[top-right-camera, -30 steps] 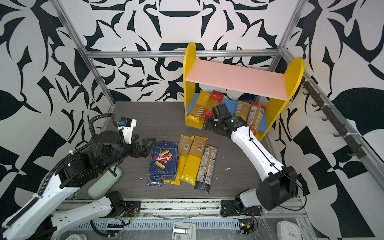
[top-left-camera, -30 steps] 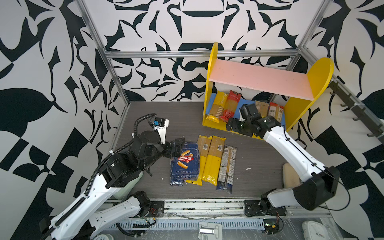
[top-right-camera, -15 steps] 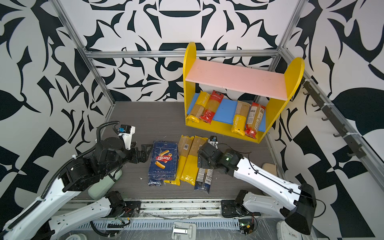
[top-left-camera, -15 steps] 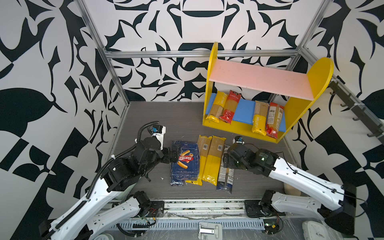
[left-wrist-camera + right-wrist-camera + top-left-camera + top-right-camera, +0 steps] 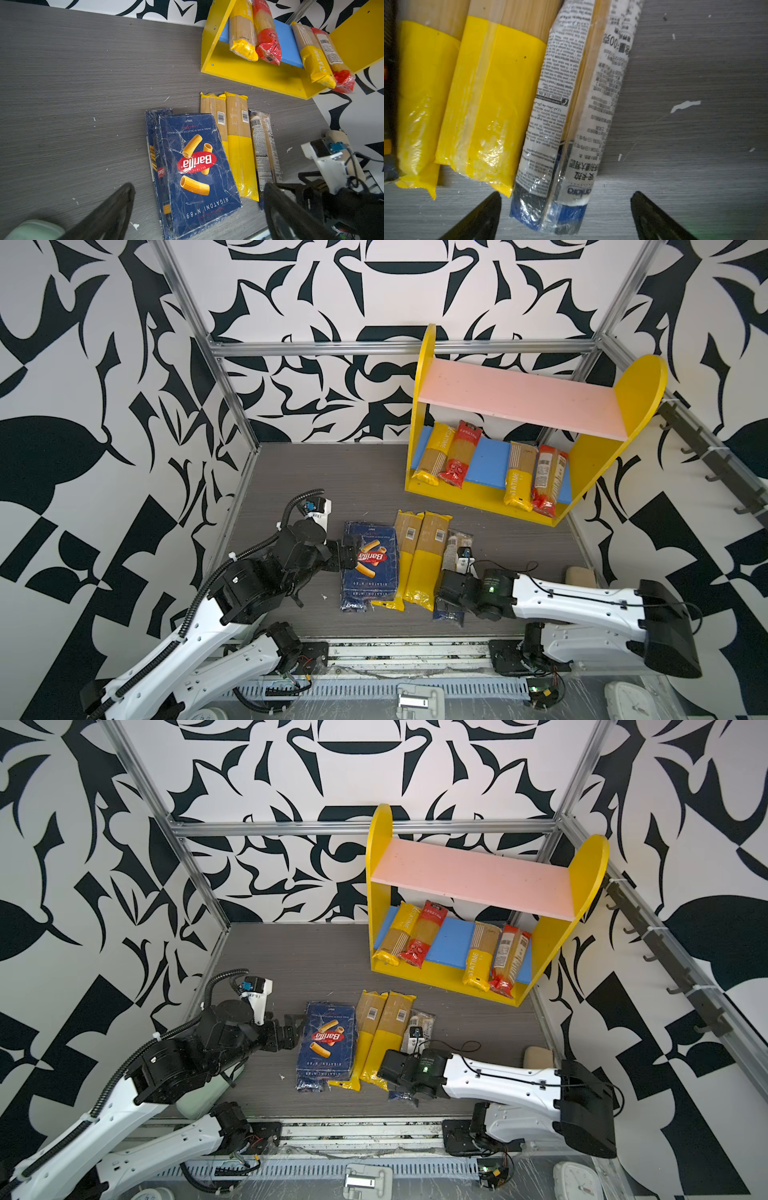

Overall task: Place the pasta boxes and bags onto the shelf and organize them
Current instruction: 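Lower the right gripper onto the clear white-labelled spaghetti bag and grasp it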

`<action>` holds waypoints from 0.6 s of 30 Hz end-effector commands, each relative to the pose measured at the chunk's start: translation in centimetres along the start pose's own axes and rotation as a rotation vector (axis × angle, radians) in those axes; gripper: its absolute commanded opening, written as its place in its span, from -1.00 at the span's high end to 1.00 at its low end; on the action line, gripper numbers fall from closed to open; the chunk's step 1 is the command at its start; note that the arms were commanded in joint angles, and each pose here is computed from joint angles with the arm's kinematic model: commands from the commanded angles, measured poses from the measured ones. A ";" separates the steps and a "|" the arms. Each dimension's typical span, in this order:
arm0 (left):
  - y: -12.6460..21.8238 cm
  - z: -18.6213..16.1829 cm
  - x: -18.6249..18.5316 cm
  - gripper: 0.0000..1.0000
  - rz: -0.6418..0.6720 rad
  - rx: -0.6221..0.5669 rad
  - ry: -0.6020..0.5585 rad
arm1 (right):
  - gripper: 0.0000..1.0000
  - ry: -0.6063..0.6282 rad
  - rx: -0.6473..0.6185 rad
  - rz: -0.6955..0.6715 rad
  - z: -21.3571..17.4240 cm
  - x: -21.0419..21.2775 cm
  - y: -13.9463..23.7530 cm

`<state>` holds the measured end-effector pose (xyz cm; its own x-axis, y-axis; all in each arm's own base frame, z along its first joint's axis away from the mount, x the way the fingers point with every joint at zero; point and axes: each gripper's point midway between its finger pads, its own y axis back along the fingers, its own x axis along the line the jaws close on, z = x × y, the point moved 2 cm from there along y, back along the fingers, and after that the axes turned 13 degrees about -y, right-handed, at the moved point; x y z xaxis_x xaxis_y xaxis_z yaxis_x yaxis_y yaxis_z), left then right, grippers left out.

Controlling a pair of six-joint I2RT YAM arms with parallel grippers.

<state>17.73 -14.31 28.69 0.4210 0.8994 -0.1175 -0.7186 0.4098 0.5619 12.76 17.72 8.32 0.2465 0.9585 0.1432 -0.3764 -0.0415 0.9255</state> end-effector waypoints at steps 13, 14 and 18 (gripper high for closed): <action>0.0 -1.1 0.8 -0.98 0.033 0.024 0.004 | -0.99 -0.048 0.053 -0.052 -2.5 -0.9 -4.4; -0.1 -1.1 0.7 -0.98 0.033 0.025 0.002 | -0.99 -0.048 0.057 -0.058 -2.6 -1.1 -4.6; -0.3 -0.8 0.6 -0.98 0.032 0.022 -0.004 | -0.98 -0.052 0.076 -0.057 -3.2 -1.2 -5.3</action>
<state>17.65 -14.05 28.46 0.4135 0.9033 -0.1138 -0.7210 0.4012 0.5650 12.24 18.23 3.06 0.3011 0.9451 0.1274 -0.3211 -0.0253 0.9467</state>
